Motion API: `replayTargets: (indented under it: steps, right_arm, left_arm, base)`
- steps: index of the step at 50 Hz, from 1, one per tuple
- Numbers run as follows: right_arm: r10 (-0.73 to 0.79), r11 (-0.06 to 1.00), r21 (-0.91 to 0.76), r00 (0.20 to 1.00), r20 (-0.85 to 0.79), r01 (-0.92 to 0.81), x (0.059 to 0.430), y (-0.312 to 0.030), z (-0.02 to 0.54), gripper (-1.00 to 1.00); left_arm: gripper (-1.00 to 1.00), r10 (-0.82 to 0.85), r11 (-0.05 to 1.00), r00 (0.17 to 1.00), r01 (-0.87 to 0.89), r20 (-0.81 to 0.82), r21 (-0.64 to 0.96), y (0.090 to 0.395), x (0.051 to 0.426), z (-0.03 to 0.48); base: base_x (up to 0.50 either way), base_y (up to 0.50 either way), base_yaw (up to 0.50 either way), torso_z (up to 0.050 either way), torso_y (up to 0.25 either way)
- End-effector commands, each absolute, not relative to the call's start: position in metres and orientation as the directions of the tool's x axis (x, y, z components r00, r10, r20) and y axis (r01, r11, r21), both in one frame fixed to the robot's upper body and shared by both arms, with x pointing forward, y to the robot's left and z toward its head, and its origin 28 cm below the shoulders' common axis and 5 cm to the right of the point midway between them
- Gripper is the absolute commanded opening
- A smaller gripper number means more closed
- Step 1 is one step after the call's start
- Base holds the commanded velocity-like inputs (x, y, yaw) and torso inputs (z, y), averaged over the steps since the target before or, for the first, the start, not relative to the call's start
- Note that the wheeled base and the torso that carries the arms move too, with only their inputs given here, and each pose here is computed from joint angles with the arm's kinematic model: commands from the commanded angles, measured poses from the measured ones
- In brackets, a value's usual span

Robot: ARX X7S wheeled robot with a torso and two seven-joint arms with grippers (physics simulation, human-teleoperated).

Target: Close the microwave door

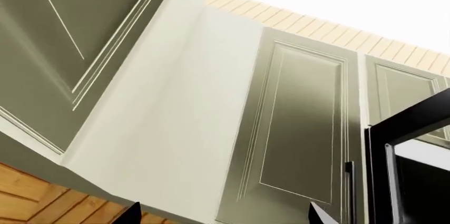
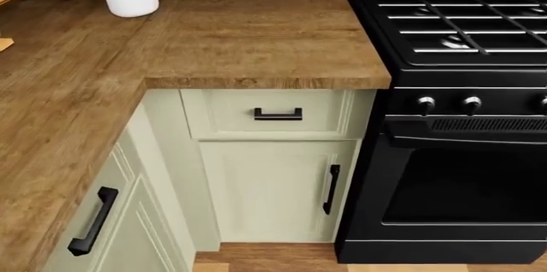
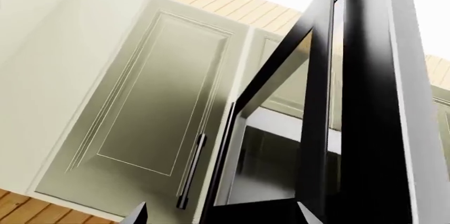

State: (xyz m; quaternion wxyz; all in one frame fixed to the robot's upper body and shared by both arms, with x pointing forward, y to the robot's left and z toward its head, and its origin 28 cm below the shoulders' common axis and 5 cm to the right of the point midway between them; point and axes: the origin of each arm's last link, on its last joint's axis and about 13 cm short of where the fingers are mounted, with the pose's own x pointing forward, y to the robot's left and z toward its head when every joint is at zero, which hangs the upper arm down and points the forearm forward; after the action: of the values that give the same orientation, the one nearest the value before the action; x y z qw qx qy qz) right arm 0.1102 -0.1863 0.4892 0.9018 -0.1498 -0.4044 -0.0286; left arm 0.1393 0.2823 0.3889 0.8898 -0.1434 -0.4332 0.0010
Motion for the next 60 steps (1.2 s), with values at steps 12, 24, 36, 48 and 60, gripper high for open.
replayTargets:
  steps: [12,24,36,48,60]
  right_arm:
    - [0.067,0.954,-0.245,0.675,0.735,0.172,0.1102,-0.1873,0.4893,1.0]
    - [0.068,0.954,-0.246,0.675,0.735,0.171,0.11,-0.187,0.4893,1.0]
    - [0.07,0.954,-0.249,0.677,0.733,0.17,0.1105,-0.1869,0.489,1.0]
    - [0.077,0.949,-0.262,0.681,0.728,0.174,0.1109,-0.1865,0.4889,1.0]
    - [0.074,0.951,-0.258,0.681,0.729,0.172,0.1109,-0.1871,0.4888,1.0]
  left_arm:
    - [1.0,0.122,0.959,0.626,0.126,0.77,-0.255,0.2815,0.1386,0.3885]
    - [1.0,0.123,0.959,0.624,0.127,0.772,-0.255,0.2818,0.1378,0.3888]
    - [1.0,0.122,0.959,0.623,0.128,0.773,-0.254,0.2815,0.1377,0.3889]
    - [1.0,0.12,0.959,0.624,0.128,0.772,-0.253,0.2812,0.1381,0.3885]
    - [1.0,0.116,0.959,0.626,0.13,0.771,-0.25,0.2806,0.1379,0.3876]
  base:
    - [0.5,0.0,0.0,0.0,0.001]
    - [0.5,0.0,0.0,0.0,0.002]
    - [0.5,0.0,0.0,0.0,0.001]
    - [0.5,0.05,0.0,0.0,0.001]
    - [0.5,0.2,0.0,0.0,0.002]
